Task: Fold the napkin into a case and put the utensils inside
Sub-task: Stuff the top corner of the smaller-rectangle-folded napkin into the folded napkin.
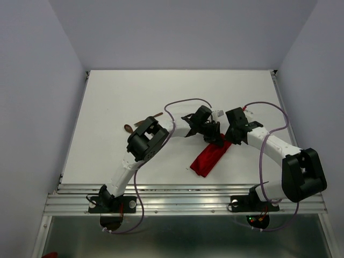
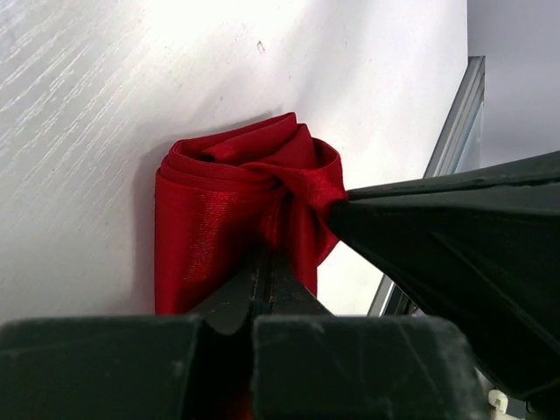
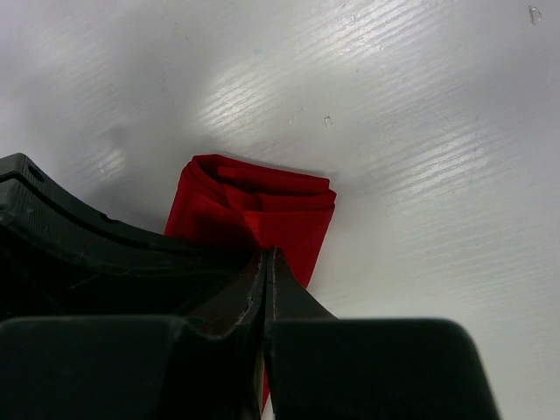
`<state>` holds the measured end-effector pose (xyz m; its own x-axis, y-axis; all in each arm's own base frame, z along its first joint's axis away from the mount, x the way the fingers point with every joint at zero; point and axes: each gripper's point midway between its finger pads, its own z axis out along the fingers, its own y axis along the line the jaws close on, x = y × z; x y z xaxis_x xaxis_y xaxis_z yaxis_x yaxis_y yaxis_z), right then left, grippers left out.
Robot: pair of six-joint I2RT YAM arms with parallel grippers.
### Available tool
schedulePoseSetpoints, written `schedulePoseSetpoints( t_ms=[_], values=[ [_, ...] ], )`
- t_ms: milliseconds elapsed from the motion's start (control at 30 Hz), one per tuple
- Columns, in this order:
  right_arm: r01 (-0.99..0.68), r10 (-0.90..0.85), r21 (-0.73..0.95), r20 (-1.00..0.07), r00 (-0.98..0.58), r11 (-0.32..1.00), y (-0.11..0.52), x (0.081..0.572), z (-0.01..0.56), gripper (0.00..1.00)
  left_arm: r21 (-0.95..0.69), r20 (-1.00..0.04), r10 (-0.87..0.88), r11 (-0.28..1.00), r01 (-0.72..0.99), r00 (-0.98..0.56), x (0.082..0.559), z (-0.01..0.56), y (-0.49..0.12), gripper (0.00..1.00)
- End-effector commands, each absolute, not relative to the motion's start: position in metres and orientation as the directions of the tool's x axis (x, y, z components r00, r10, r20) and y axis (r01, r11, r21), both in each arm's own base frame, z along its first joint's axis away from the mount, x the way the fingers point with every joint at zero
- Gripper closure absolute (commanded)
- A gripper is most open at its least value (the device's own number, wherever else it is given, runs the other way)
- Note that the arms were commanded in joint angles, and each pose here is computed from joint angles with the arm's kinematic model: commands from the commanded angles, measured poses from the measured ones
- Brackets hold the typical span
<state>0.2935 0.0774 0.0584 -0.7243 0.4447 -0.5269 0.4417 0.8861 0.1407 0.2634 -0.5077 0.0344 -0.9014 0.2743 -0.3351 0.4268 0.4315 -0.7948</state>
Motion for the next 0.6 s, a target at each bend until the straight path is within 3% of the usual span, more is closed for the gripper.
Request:
schedulePoseSetpoints(
  t_ms=[0,567],
  values=[
    [0.450,0.468,0.175,-0.539,-0.700,0.876,0.078,0.296,0.065,0.99,-0.798,-0.372,0.288,0.387,0.463,-0.882,0.263,0.049,-0.521,1.00],
    [0.427,0.482,0.230,-0.504,-0.716,0.874,0.088,0.286,0.058,0.99,-0.784,-0.350,0.309,0.421,0.457,-0.884,0.248,0.028,-0.522,1.00]
  ],
)
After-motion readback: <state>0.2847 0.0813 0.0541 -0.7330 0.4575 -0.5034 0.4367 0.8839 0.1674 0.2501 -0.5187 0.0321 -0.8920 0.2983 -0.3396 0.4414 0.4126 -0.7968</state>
